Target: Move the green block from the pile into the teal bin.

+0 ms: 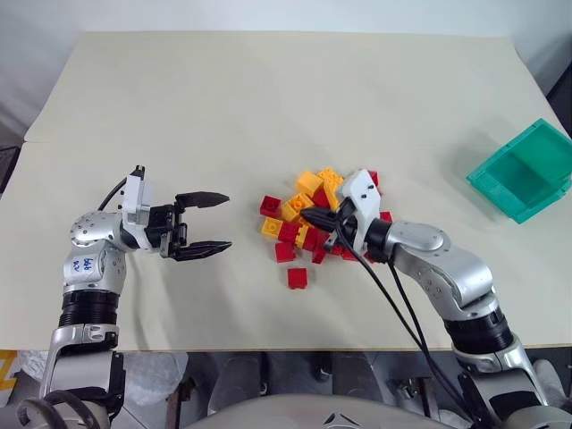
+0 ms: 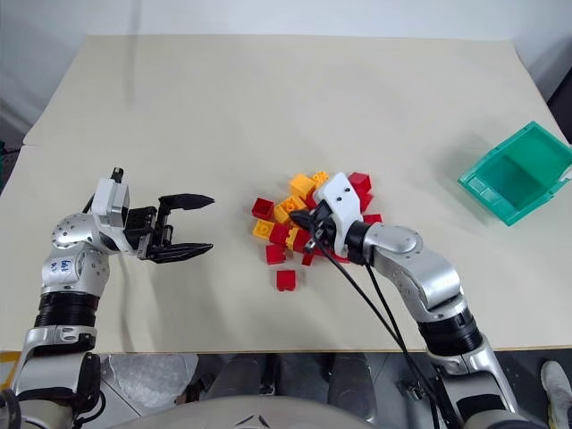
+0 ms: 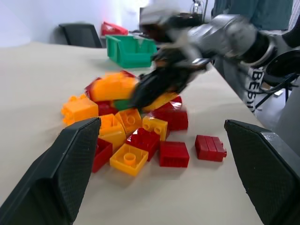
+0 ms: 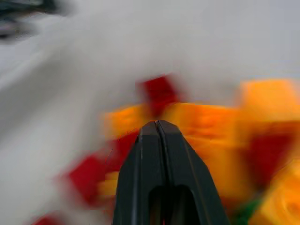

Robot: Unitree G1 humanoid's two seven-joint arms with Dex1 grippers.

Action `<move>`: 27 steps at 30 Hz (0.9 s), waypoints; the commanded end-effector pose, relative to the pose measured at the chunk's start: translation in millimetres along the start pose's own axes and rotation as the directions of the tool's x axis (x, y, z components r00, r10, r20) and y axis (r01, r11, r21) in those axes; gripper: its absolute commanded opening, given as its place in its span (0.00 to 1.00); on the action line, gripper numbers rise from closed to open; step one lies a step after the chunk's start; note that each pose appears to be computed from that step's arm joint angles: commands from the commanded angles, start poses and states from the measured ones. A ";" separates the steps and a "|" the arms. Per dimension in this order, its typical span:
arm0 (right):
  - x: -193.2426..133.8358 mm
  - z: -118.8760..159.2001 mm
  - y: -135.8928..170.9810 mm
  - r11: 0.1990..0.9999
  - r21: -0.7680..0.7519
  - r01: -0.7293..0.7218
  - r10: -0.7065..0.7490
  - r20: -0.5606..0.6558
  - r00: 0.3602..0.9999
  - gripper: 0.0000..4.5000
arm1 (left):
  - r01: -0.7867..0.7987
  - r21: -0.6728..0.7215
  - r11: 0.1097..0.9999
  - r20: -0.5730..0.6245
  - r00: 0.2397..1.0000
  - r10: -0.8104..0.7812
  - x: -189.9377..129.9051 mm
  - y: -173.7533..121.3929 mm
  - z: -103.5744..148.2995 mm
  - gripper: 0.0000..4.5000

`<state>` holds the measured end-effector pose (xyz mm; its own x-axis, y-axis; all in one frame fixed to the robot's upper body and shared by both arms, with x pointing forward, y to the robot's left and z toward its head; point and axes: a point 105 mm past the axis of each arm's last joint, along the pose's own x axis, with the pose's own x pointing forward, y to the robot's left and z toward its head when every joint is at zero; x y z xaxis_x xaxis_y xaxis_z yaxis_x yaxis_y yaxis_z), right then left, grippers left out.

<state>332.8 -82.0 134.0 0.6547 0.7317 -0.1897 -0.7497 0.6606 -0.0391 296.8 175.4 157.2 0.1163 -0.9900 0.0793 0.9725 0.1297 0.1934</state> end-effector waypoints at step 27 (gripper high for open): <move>-181.3 36.8 -59.9 0.964 -0.260 0.053 -0.128 -0.280 0.951 0.65 | 0.036 0.057 0.998 0.050 0.998 -0.039 6.9 3.0 1.7 1.00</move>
<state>268.0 -251.3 193.2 0.6922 0.5474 -0.4703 -0.7035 0.6573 -0.2703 305.2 169.6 156.0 0.1219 -0.9842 0.1287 0.9649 0.1479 0.2169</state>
